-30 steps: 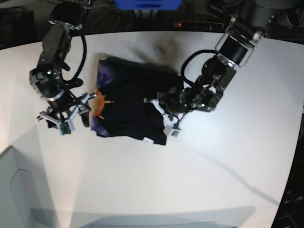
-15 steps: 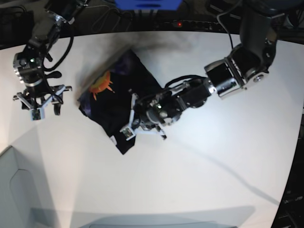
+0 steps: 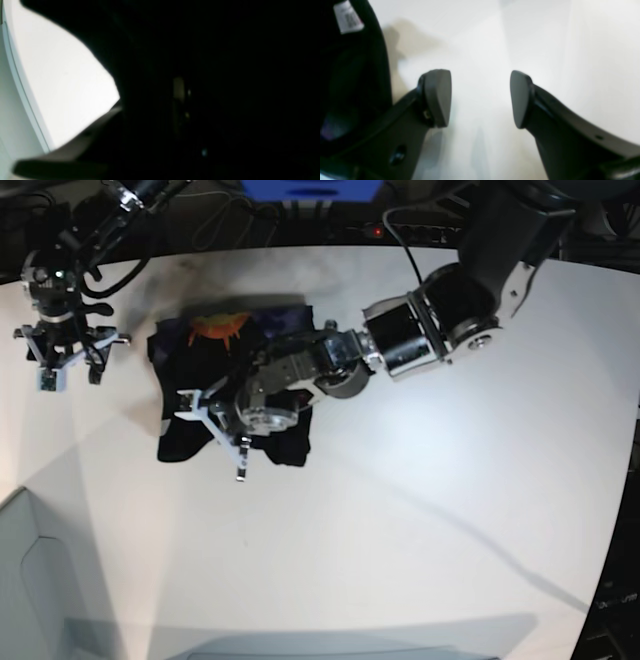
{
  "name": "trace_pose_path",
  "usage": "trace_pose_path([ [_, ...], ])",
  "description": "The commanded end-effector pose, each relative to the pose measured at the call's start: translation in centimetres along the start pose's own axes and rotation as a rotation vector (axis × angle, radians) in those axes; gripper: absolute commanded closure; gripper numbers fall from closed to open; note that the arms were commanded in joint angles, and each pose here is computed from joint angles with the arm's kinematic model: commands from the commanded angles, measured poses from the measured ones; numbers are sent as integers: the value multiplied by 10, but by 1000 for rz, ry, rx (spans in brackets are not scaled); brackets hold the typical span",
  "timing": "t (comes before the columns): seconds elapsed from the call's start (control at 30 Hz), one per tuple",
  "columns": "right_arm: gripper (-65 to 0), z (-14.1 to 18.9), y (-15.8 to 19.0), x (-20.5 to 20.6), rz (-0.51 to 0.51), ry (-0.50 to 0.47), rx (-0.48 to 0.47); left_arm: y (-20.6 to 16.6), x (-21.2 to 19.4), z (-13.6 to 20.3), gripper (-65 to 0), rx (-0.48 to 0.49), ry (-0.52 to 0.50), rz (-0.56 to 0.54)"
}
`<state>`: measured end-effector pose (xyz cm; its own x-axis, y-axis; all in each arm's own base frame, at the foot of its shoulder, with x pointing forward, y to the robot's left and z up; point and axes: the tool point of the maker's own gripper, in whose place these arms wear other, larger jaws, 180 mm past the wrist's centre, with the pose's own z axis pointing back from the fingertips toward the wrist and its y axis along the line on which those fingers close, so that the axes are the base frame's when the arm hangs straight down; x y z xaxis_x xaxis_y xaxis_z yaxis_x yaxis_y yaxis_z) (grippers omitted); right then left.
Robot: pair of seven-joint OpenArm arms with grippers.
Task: Fold the T-shirt properly
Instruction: 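Press and smooth the folded shirt with the left gripper, then straighten the printed collar edge with the right gripper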
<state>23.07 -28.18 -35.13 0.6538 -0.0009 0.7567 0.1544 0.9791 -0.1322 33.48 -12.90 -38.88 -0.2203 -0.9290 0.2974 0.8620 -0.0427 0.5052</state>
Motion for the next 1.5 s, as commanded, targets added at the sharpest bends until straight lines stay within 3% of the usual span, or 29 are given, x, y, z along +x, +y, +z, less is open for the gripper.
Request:
trace_pose_path([
  [0.0, -377, 3, -3, 16, 0, -58, -8, 20, 9, 6, -192, 51, -14, -13],
  [0.13, -377, 3, -3, 16, 0, -58, -8, 23, 11, 7, -450, 55, -26, -10],
  [0.27, -377, 2, -1, 17, 3, -61, -3, 38, 12, 10, -645, 84, -27, -19],
  [0.4, -377, 1, 0, 19, 1, -67, -1, 57, 11, 17, -650, 118, -33, -2],
  [0.67, -377, 0, 14, 27, 24, -86, 37, 133, 8, 79, -650, 309, -178, 215],
  [0.8, -377, 10, 33, 43, 57, -130, 65, 159, -25, 117, -650, 422, -218, 346],
  [0.87, -375, 17, 50, 49, 78, -155, 98, 164, -63, 135, -650, 483, -203, 442],
  [1.0, -351, 20, 91, 37, 128, -129, 213, 157, -143, 166, -650, 588, -134, 630],
  [1.23, -154, 31, 157, 30, 184, -144, 399, 102, -280, 216, -650, 739, 75, 950],
  [1.47, -52, 29, 166, -7, 166, -55, 441, 46, -354, 248, -650, 805, 246, 1117],
])
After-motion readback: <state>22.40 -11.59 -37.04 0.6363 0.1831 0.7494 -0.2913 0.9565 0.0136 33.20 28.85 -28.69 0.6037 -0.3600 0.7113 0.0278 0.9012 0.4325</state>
